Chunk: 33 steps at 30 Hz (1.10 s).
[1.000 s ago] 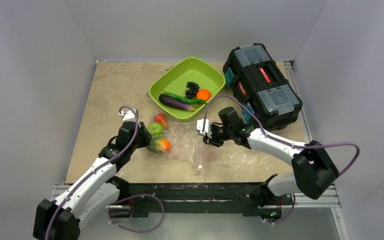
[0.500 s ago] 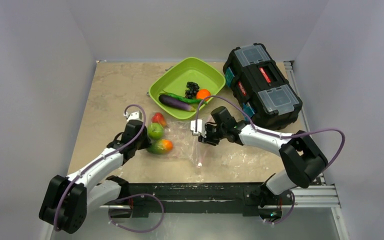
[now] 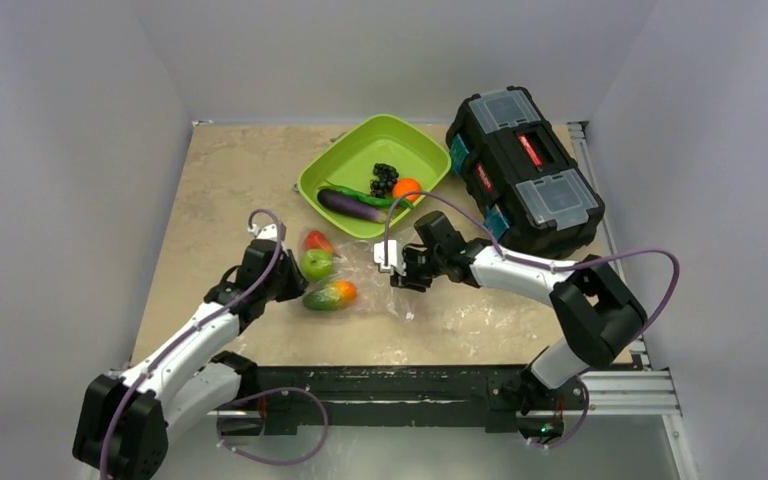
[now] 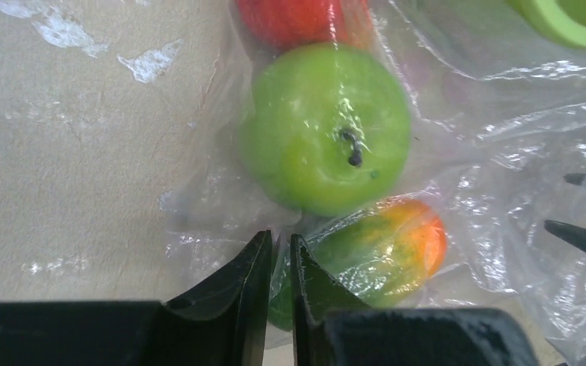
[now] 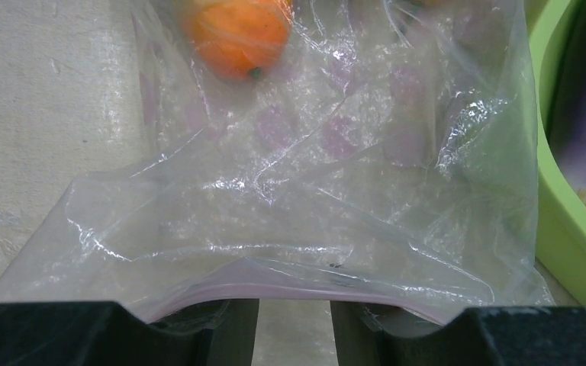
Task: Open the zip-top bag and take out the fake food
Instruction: Pick up the fake fruit from the zipper food storage bag.
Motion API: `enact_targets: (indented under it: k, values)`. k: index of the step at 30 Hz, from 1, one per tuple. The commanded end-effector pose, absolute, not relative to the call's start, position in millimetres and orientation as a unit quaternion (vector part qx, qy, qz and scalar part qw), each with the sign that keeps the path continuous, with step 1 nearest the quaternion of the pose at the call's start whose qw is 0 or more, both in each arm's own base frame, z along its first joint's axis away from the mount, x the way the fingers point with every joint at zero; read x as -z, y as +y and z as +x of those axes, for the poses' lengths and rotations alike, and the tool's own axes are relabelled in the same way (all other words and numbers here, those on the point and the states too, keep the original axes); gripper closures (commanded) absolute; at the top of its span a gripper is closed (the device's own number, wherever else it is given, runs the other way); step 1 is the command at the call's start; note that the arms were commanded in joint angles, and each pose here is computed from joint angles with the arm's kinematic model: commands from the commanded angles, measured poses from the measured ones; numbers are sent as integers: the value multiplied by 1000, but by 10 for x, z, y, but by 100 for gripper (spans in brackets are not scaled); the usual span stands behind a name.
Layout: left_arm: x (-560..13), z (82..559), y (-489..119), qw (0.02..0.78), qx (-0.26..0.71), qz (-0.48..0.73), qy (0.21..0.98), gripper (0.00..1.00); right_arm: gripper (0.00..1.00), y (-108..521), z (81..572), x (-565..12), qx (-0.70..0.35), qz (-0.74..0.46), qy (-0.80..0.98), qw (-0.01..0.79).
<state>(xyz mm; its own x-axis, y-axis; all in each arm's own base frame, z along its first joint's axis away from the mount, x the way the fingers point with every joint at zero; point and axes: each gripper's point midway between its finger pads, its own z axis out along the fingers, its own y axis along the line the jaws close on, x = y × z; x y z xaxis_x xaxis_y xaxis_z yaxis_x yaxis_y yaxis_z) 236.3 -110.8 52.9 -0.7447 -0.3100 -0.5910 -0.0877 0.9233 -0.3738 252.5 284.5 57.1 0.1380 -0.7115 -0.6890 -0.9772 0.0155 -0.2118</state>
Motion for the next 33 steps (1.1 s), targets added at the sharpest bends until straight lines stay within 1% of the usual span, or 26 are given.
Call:
enact_targets:
  k: [1,4,8,11,12,13,14,18,24,29,33]
  values:
    - [-1000,2418,-1064,382,167,-104,903,83,62,2990,2604,-739,-197,-683,602,364]
    - [-1093,2327,-1043,379,168,-100,905,79,62,2978,2648,-712,-188,-680,610,362]
    - [-920,2154,-985,328,152,-137,922,79,62,2966,2670,-680,-183,-676,616,359]
    - [-795,2084,-920,307,134,-170,927,83,62,2966,2674,-670,-183,-675,618,358]
    - [-777,2087,-924,307,135,-173,926,87,62,2967,2672,-659,-183,-675,619,357]
    - [-769,2091,-915,307,133,-176,926,94,62,2963,2674,-654,-182,-675,621,355]
    - [-762,2093,-901,306,128,-179,926,97,62,2965,2681,-657,-182,-674,621,355]
    - [-693,2151,-860,303,107,-181,930,98,62,2961,2682,-650,-180,-675,622,354]
    - [-403,2290,-1092,256,124,-158,946,99,60,2987,2635,-644,-187,-687,611,346]
    - [-355,2345,-1476,241,167,-114,949,99,54,3046,2523,-611,-189,-710,589,337]
    - [-385,2386,-1717,236,182,-91,950,99,49,3089,2455,-574,-187,-721,581,329]
